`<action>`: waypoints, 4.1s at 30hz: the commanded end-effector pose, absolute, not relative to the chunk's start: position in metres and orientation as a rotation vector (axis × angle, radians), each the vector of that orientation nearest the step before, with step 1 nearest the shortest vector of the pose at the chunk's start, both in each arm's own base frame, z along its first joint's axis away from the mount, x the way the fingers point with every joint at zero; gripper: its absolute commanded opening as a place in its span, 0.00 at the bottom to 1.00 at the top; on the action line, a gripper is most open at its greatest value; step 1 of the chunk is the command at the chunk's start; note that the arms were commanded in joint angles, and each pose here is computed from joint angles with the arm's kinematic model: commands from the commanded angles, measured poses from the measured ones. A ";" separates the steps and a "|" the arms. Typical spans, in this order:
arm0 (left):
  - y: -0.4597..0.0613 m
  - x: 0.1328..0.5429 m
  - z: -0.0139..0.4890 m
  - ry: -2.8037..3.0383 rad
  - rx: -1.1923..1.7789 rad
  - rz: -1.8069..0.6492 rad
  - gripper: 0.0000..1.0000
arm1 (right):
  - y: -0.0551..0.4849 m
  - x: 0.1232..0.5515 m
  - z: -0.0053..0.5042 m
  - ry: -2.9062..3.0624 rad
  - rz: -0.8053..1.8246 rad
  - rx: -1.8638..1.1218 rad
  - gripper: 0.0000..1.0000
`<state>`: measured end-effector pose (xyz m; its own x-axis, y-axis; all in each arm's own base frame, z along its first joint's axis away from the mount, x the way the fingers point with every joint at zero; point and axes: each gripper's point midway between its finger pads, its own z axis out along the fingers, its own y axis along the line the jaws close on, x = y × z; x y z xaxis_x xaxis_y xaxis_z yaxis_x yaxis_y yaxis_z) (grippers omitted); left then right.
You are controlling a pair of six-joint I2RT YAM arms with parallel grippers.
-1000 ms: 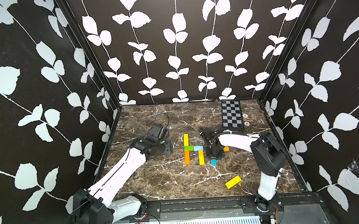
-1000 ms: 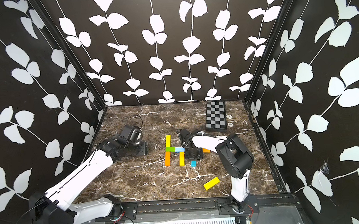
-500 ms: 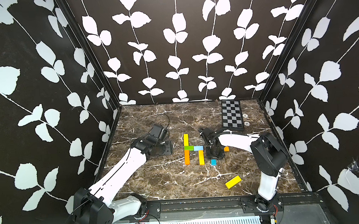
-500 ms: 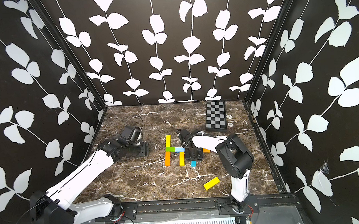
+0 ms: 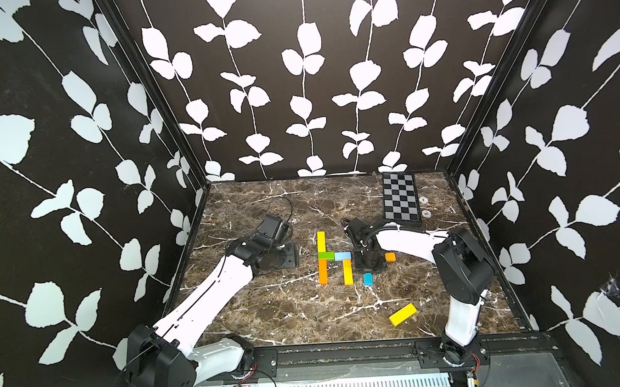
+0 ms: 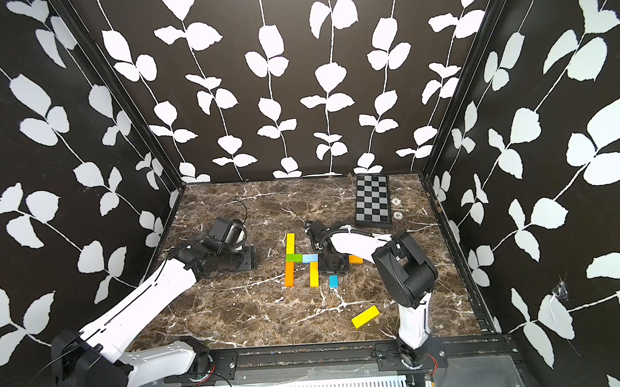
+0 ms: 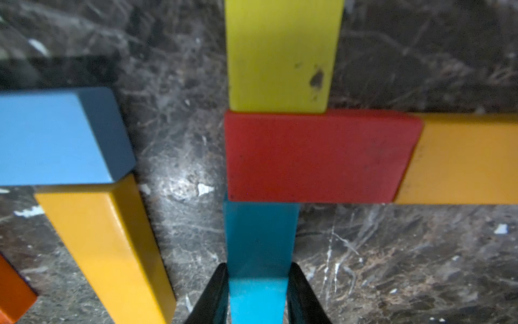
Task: Assemble the letter h with building blocks
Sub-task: Assemble the building block at the center of the board, then move the building block to the center of the board.
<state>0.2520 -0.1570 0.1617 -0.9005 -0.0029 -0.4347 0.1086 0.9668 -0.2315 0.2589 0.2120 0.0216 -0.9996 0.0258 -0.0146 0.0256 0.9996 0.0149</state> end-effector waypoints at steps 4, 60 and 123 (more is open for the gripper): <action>-0.157 0.250 0.160 2.670 0.086 -0.368 0.67 | 0.206 0.258 0.029 3.124 -0.027 0.054 0.47; -0.162 0.253 0.181 2.628 0.130 -0.400 0.70 | 0.135 0.223 0.107 2.878 -0.198 0.329 0.81; -0.167 0.255 0.170 2.654 0.189 -0.391 0.68 | 0.112 0.226 0.025 3.287 -0.120 -0.048 0.59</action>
<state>0.2538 -0.1703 0.1675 -0.8903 0.0750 -0.4492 0.2075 0.9448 -0.2535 0.2317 0.1145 0.0202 -0.9907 0.0013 0.1362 -0.0081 0.9976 -0.0687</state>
